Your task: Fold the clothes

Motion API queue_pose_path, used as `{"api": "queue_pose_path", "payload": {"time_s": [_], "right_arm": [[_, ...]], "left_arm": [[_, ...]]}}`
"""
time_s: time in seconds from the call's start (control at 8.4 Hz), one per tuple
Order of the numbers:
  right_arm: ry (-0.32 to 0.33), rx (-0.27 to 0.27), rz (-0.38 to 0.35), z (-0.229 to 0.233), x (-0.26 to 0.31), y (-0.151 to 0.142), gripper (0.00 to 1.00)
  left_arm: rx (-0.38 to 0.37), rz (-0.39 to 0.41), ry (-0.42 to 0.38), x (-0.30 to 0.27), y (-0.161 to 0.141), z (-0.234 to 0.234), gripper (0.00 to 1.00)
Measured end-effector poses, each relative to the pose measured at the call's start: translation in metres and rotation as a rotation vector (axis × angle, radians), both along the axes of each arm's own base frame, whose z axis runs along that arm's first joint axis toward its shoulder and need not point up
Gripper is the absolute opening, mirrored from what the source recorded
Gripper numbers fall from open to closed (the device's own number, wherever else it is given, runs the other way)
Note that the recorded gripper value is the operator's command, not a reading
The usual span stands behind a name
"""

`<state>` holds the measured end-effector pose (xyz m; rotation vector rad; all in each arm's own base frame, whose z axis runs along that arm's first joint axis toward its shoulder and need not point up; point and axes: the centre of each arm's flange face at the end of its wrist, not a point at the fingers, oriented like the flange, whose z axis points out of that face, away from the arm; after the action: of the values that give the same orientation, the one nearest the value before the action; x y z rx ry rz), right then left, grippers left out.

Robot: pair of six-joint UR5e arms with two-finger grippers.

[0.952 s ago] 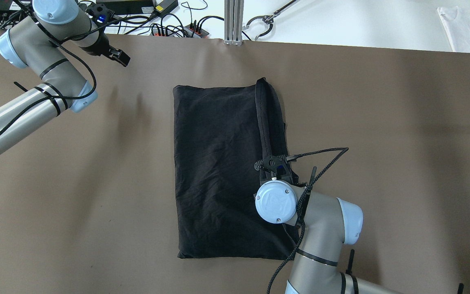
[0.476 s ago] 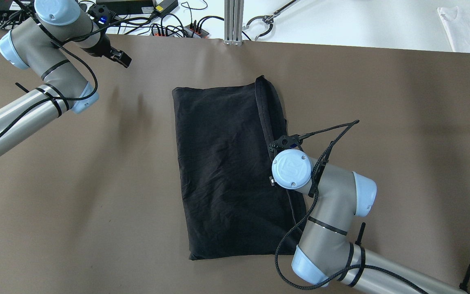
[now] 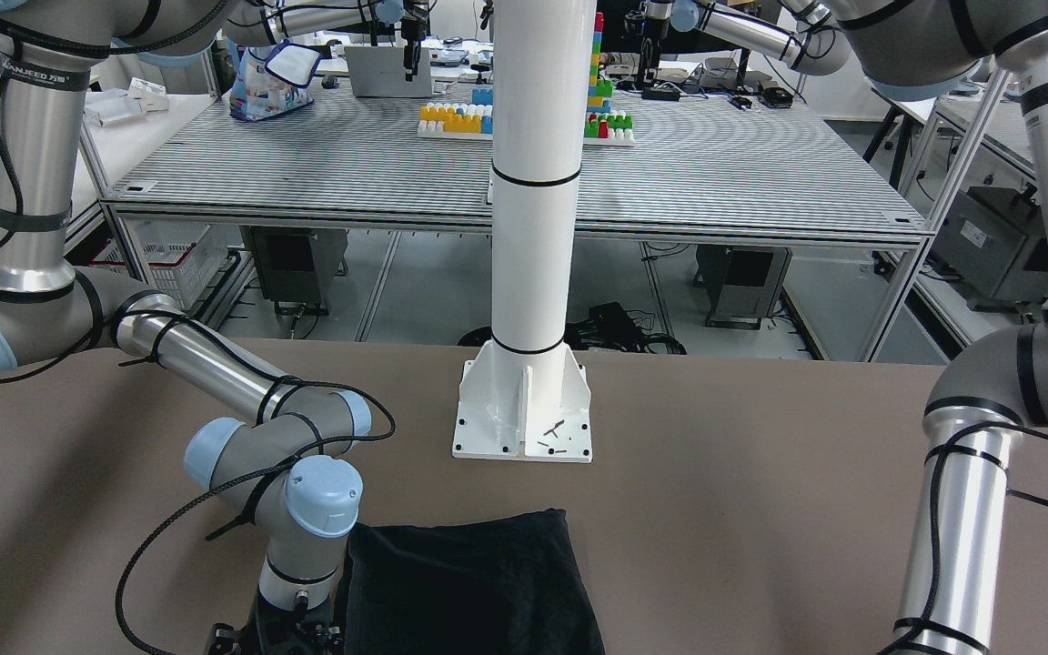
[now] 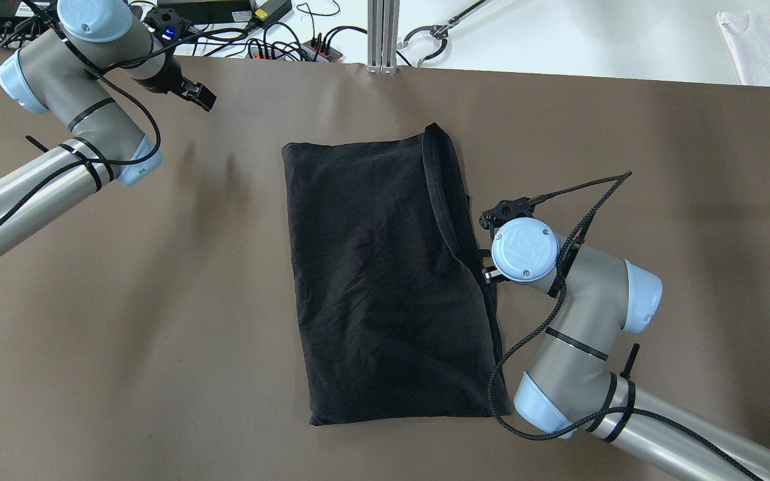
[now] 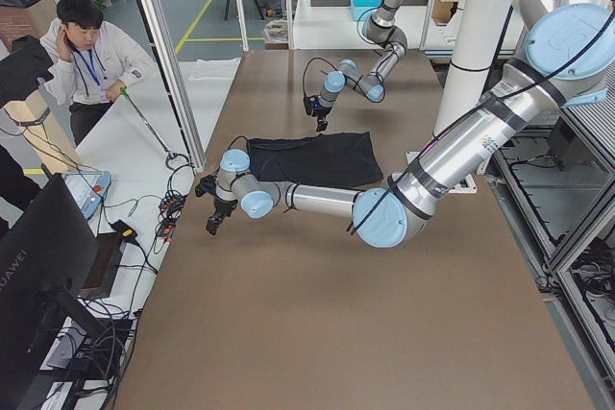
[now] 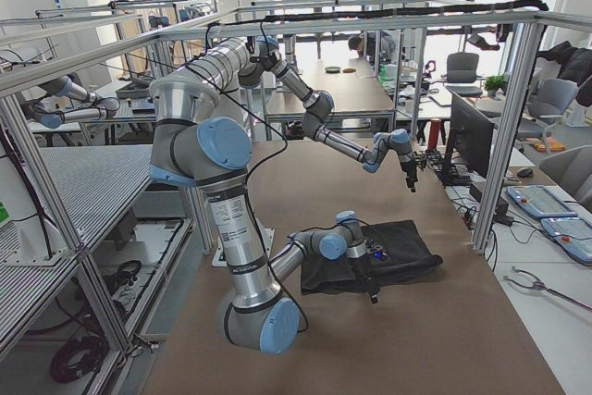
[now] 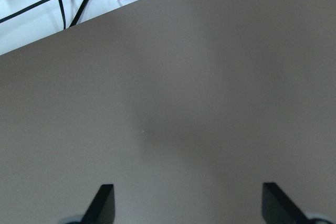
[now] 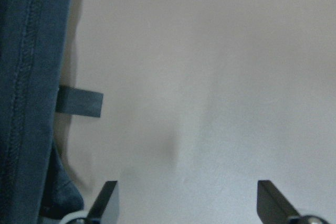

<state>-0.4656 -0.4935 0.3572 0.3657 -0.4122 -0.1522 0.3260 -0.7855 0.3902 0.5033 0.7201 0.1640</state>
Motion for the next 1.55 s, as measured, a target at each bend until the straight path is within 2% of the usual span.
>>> {"api": "queue_pose_path", "payload": {"time_s": [0.12,0.36,0.6,0.95,1.55], "right_arm": [[-0.017,0.006,0.002,-0.003,0.004,-0.004,0.93],[-0.088,0.017,0.023,-0.045,0.002,-0.017,0.94],[-0.139,0.002,0.073,-0.084,-0.019,-0.036,0.94],[-0.120,-0.042,0.110,-0.102,-0.063,-0.068,0.94],[-0.038,-0.064,0.073,-0.071,-0.085,-0.077,0.94]], "left_arm": [[0.000,0.000,0.000,0.000,0.000,0.000,1.00],[-0.001,-0.001,0.001,0.000,0.000,-0.001,1.00],[-0.001,-0.001,0.002,0.000,0.000,-0.001,1.00],[-0.002,-0.001,0.003,0.000,0.000,-0.001,1.00],[-0.004,-0.003,0.003,0.000,0.000,0.000,1.00]]}}
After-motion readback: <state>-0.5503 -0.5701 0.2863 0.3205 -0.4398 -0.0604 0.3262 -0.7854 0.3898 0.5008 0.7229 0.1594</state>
